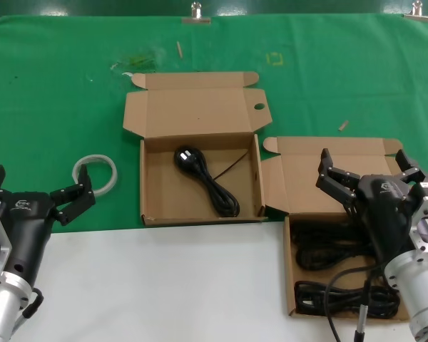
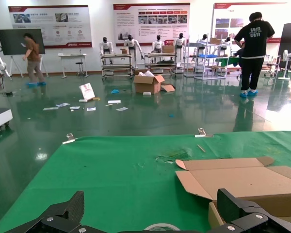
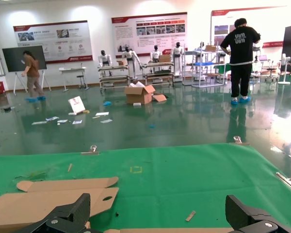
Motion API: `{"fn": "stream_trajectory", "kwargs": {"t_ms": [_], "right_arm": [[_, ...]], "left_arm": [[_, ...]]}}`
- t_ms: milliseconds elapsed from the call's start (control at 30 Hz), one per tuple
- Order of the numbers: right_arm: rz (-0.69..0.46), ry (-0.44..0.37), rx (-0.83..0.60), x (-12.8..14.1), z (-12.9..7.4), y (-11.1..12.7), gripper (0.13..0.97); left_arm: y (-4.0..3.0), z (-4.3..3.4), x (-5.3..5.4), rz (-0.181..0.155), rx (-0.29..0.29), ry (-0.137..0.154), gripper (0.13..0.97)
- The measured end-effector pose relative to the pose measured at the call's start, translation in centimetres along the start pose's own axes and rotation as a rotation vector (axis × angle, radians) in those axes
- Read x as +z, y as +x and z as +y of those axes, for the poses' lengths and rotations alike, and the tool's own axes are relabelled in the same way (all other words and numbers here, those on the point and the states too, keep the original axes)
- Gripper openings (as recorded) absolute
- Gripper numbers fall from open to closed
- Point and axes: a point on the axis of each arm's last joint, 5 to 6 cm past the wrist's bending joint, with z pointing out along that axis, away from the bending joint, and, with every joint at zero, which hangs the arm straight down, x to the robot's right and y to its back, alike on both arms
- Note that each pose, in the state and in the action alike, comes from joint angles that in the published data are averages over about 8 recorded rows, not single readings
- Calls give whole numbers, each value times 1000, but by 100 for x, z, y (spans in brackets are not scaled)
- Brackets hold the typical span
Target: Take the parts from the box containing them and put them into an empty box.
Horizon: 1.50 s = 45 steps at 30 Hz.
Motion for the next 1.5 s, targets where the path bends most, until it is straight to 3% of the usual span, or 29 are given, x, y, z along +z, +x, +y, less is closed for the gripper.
{"fn": "stream_trajectory", "kwargs": {"t_ms": [1500], "right_arm": [[0,0,0,0,0,0,966]], "left_arm": [[0,0,0,0,0,0,965]]}}
